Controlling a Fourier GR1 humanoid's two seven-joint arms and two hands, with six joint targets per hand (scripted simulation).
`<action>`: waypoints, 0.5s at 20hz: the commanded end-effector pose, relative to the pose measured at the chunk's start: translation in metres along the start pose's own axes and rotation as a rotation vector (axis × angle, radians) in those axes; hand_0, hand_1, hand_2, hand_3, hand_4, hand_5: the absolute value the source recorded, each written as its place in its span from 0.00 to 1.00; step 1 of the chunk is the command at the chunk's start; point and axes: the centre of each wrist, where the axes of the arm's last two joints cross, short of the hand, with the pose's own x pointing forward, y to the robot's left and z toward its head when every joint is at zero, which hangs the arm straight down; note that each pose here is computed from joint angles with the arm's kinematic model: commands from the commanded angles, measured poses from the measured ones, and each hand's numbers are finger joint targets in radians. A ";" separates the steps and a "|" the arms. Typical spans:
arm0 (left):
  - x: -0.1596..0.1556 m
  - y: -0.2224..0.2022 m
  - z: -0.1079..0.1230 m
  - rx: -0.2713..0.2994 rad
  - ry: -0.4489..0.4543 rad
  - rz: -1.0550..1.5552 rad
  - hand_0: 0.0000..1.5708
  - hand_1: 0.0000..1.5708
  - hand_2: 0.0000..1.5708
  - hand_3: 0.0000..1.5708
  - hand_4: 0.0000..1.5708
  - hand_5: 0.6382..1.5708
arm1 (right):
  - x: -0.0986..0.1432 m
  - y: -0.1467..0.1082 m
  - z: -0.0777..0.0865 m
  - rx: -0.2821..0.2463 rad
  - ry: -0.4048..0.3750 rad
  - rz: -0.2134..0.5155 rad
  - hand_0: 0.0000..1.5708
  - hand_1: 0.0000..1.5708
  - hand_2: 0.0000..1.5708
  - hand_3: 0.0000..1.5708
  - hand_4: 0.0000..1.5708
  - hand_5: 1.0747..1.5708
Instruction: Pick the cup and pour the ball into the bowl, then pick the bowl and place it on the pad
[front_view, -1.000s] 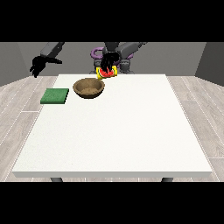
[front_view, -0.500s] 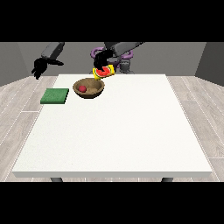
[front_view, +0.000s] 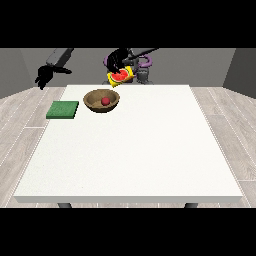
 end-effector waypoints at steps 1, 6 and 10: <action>-0.011 0.002 0.002 0.025 -0.028 -0.013 0.96 0.96 1.00 1.00 0.77 0.88 | 0.003 -0.019 0.007 -0.031 0.053 -0.025 0.00 0.00 0.00 0.00 0.13 0.95; -0.040 -0.018 0.024 0.094 0.197 0.422 0.00 0.00 1.00 1.00 0.81 0.87 | -0.026 -0.005 0.028 -0.041 0.135 -0.050 0.00 0.00 0.00 0.00 0.29 0.97; -0.101 -0.040 0.036 0.144 0.423 0.609 0.26 0.26 1.00 1.00 0.64 1.00 | -0.011 -0.012 0.018 -0.050 0.128 -0.050 0.00 0.00 0.00 0.00 0.29 0.97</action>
